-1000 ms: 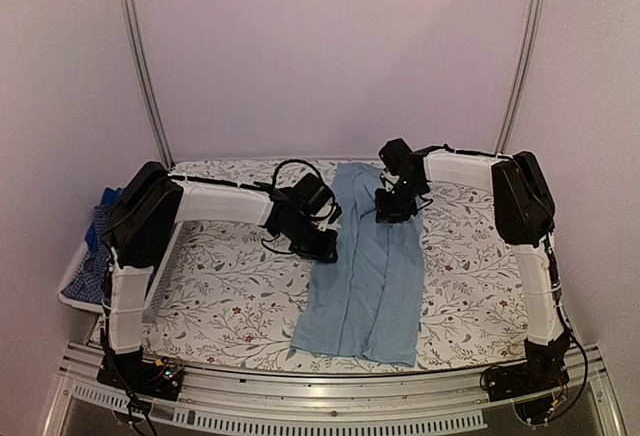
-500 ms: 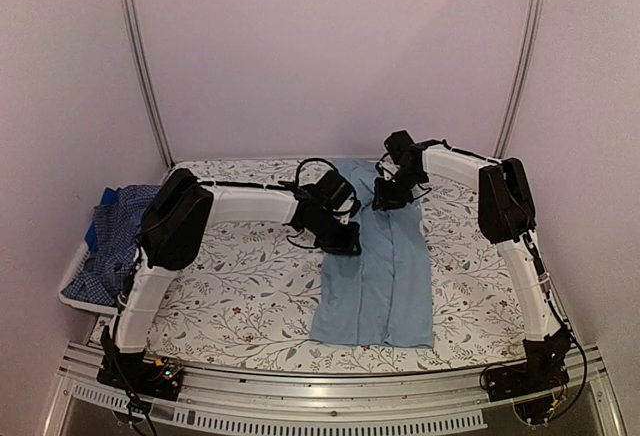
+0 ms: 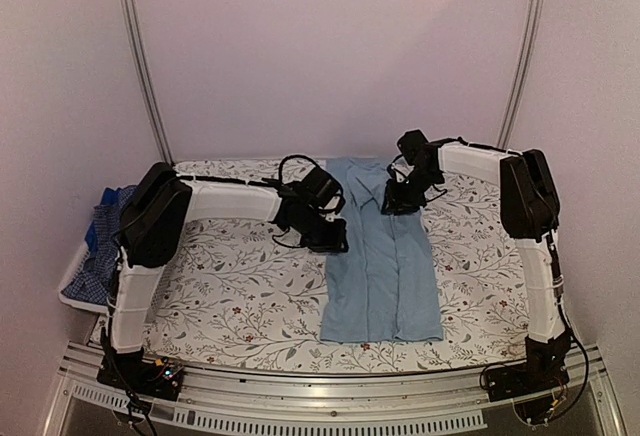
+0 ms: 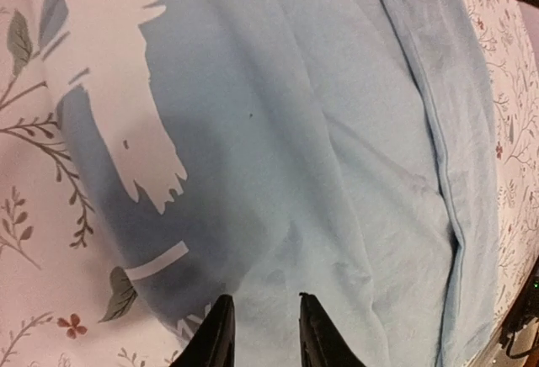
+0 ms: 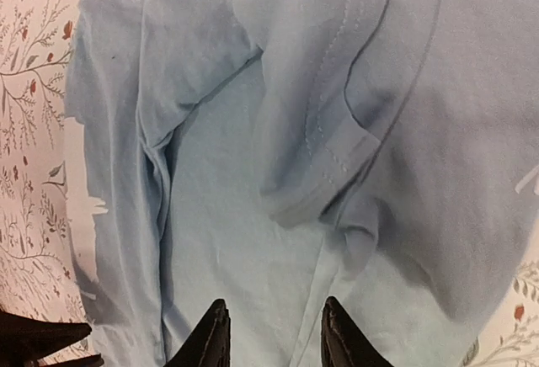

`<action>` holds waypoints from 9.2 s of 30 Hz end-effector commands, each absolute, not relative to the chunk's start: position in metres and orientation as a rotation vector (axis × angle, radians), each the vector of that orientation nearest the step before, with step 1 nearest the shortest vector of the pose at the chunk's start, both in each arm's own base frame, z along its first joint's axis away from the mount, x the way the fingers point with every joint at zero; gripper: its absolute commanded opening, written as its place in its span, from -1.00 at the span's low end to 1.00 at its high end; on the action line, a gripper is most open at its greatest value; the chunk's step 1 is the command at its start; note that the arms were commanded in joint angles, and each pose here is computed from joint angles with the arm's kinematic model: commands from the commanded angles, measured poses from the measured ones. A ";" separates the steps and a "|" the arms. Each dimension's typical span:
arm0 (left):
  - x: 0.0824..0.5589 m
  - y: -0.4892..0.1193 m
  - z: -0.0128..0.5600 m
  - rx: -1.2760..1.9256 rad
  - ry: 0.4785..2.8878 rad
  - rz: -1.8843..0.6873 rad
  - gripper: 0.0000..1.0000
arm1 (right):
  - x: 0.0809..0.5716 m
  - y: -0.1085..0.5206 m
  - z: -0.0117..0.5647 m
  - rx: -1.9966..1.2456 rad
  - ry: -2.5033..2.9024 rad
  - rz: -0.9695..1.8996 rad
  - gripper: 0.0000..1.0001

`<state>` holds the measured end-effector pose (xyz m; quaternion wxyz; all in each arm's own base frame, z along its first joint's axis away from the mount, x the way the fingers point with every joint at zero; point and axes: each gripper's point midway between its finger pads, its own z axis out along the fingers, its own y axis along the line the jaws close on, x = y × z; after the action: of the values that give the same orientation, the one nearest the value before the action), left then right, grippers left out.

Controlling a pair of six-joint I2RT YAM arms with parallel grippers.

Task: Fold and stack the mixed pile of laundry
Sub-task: Rotate the rectangle-folded T-shirt at the center of the board, then adjust the rectangle-folded T-shirt at the center of the board, then pick up the rectangle-folded T-shirt from the center of the board, then fold the rectangle-folded T-shirt at the center of the board, then smooth out the 2/3-rectangle-folded T-shirt at the center of the board.

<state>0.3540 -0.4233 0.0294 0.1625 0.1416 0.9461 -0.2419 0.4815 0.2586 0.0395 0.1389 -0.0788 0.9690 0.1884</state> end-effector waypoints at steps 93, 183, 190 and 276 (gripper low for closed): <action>0.333 -0.358 0.087 0.554 2.606 -0.725 -0.14 | 0.310 0.275 0.122 -0.166 2.773 0.984 -0.10; 0.467 -0.405 0.069 0.348 2.574 -1.021 -1.00 | 0.452 0.232 0.069 -0.001 2.728 0.845 -1.00; 0.482 -0.402 0.056 0.349 2.560 -1.030 -1.00 | 0.468 0.230 0.056 0.008 2.724 0.857 -1.00; 0.326 -0.360 0.058 0.436 2.535 -1.371 -0.51 | 0.280 0.256 0.069 -0.021 2.736 1.448 -0.29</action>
<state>0.3215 -0.3750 0.0273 0.0723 0.1513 0.8710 -0.4619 0.2800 0.2668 0.0384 -0.0150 0.0012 0.8820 0.4710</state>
